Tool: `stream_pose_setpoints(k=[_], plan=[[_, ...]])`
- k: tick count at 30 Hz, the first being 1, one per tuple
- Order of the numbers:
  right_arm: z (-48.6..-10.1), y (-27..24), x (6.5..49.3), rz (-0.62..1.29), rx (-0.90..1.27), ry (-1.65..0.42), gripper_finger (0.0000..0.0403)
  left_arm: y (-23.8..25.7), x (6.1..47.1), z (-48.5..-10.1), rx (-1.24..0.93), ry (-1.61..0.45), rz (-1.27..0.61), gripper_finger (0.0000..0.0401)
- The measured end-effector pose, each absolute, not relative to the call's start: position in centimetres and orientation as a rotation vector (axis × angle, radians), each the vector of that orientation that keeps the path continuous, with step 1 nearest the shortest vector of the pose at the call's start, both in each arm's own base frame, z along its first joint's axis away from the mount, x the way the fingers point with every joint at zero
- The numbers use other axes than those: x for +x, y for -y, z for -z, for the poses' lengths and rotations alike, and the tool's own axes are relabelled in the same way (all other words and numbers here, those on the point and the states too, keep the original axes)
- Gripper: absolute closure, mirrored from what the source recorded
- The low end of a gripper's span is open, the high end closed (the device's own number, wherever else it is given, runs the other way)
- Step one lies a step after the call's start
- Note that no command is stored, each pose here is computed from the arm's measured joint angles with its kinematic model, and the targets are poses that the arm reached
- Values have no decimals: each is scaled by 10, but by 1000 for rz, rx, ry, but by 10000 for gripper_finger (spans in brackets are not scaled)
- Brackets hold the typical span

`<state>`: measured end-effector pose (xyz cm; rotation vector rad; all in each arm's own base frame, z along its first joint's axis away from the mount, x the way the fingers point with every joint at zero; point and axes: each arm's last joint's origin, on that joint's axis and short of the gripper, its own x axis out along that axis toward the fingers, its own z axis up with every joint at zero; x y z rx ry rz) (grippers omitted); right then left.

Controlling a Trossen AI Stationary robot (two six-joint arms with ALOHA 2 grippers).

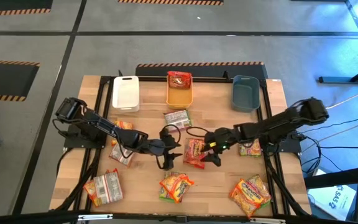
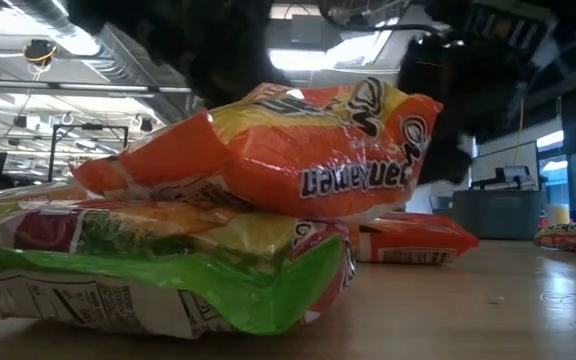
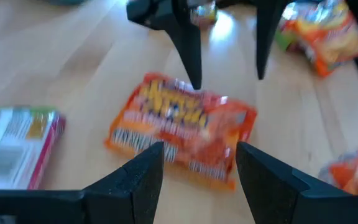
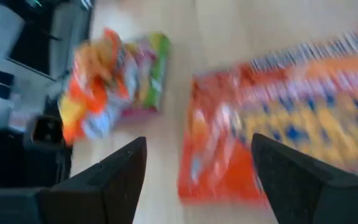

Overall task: Sort Maruchan noodles
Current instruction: Put the orange noodle pack into the yellow bin

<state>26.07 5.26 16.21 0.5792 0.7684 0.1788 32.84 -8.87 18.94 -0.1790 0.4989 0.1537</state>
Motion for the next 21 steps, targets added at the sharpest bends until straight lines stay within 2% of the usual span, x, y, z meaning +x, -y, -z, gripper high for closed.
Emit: stream_pose_setpoints(k=[4,8,13,17,21], plan=[[-169,-60,234,-93,636,-848,127,88,341,-176,-173,-456,-138,207],[-158,-63,214,25,743,-881,127,80,352,-149,-176,-482,-160,207],[-133,-57,203,160,909,-821,127,70,358,-117,-202,-556,-188,207],[-124,-56,202,184,1008,-728,127,67,360,-105,-240,-579,-197,207],[-117,-56,206,206,1018,-713,127,68,361,-102,-244,-580,-204,207]])
